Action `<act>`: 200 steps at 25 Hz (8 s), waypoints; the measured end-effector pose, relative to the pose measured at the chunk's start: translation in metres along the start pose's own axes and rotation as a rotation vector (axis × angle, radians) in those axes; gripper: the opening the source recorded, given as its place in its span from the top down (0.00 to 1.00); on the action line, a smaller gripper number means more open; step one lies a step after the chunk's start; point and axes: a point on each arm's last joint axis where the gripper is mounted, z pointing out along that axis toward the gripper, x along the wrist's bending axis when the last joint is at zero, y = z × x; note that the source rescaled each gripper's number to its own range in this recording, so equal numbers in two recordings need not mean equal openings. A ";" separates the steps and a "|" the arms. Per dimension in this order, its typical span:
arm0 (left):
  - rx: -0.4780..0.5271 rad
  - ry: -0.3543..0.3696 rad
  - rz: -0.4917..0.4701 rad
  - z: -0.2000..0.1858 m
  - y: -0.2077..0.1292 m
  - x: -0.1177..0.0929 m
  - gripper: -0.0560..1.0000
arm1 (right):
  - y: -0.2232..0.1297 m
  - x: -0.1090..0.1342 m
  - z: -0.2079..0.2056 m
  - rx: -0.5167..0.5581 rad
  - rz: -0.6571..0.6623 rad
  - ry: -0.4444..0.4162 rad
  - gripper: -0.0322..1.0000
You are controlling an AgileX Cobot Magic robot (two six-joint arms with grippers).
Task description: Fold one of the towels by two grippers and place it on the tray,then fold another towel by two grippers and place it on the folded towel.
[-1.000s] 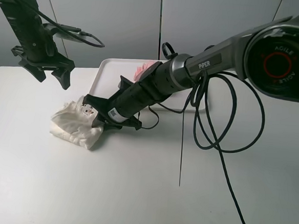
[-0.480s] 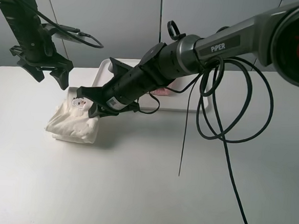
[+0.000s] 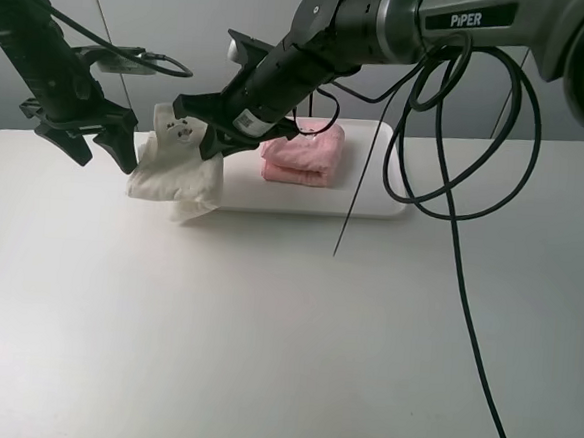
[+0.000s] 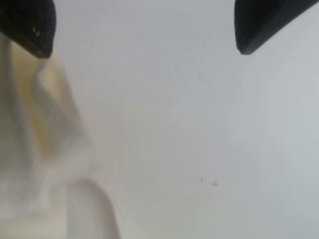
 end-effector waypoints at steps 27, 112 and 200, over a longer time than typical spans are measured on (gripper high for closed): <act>-0.010 -0.016 -0.003 -0.002 0.000 0.001 0.05 | 0.031 -0.134 -0.025 -0.053 0.289 -0.071 0.91; -0.897 0.128 -0.119 -0.135 -0.404 -0.091 0.05 | -0.391 0.020 -0.376 -0.565 -0.313 -0.500 0.00; -0.951 0.277 -0.287 -0.130 -0.395 -0.087 0.05 | -0.380 0.012 -0.346 -0.624 -0.113 -0.688 0.00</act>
